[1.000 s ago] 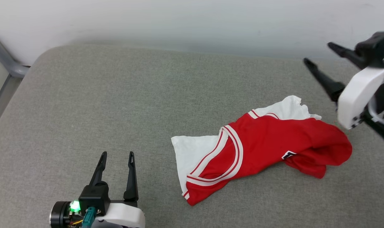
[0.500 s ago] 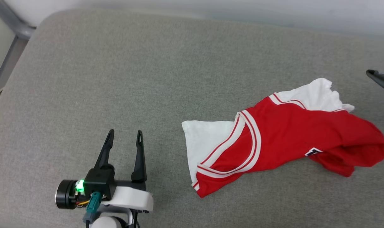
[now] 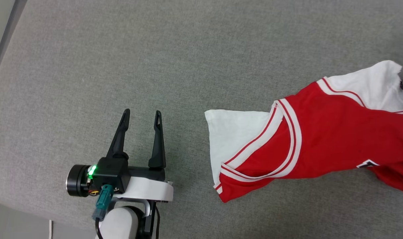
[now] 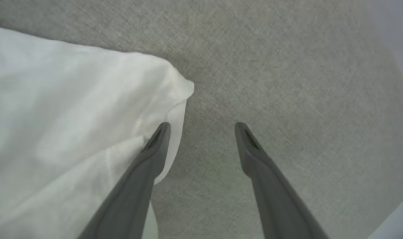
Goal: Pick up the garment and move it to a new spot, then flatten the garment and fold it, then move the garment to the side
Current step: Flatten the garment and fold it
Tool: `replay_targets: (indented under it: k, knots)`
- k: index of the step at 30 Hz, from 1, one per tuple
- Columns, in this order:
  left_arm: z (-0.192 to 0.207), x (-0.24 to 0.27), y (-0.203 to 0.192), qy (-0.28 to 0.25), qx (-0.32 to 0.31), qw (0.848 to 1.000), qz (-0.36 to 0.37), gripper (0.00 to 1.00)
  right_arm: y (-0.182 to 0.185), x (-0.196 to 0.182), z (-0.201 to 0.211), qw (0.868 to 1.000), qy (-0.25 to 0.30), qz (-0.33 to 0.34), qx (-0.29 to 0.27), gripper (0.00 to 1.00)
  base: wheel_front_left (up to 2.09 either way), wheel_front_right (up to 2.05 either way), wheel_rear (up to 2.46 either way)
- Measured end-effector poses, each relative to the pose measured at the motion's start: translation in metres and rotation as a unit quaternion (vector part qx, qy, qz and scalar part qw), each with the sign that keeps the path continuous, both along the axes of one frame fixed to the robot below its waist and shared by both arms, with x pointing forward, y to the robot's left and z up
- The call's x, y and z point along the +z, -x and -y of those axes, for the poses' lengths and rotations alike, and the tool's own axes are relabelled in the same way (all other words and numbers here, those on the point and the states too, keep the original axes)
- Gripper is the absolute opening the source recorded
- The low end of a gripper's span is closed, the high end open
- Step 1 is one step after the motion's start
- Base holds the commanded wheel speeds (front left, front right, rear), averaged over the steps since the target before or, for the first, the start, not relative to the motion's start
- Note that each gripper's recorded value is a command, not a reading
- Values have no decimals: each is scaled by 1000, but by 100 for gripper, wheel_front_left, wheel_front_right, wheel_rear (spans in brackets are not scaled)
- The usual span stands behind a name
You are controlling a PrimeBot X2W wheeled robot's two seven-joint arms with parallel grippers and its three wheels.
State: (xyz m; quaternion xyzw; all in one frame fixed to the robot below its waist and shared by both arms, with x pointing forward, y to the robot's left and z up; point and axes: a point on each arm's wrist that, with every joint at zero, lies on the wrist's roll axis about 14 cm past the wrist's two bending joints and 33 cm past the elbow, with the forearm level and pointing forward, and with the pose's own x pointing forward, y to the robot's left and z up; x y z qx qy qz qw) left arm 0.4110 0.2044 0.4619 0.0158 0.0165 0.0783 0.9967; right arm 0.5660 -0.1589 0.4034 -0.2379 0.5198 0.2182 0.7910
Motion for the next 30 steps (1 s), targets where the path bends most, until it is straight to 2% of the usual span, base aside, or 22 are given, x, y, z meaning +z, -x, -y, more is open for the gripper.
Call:
replay_targets:
  k: [7,13,14,15,19,23,30]
  knots:
    - [-5,-11,-7,-2,11,1000,-13,100,2,-47,-2,999,22,-48,14,100,0,0,0]
    - [-9,-14,-9,-3,18,1000,-17,100,5,-61,-2,997,28,-64,23,100,0,0,0]
    - [-9,-14,-9,-4,18,1000,-17,100,6,-61,-2,997,28,-65,24,29,0,0,0]
    - [-9,-15,-9,-4,19,1000,-17,100,6,-61,-3,997,26,-62,27,0,0,0,0]
    - [-10,-12,-9,-5,20,1000,-14,100,8,-55,-14,998,9,-41,45,0,0,0,0]
    - [-10,-3,-8,-6,19,1000,-3,100,-5,-32,-30,998,-47,23,44,0,0,0,0]
    - [-9,11,8,-9,15,1000,12,100,-13,40,-56,978,-134,145,65,0,0,0,0]
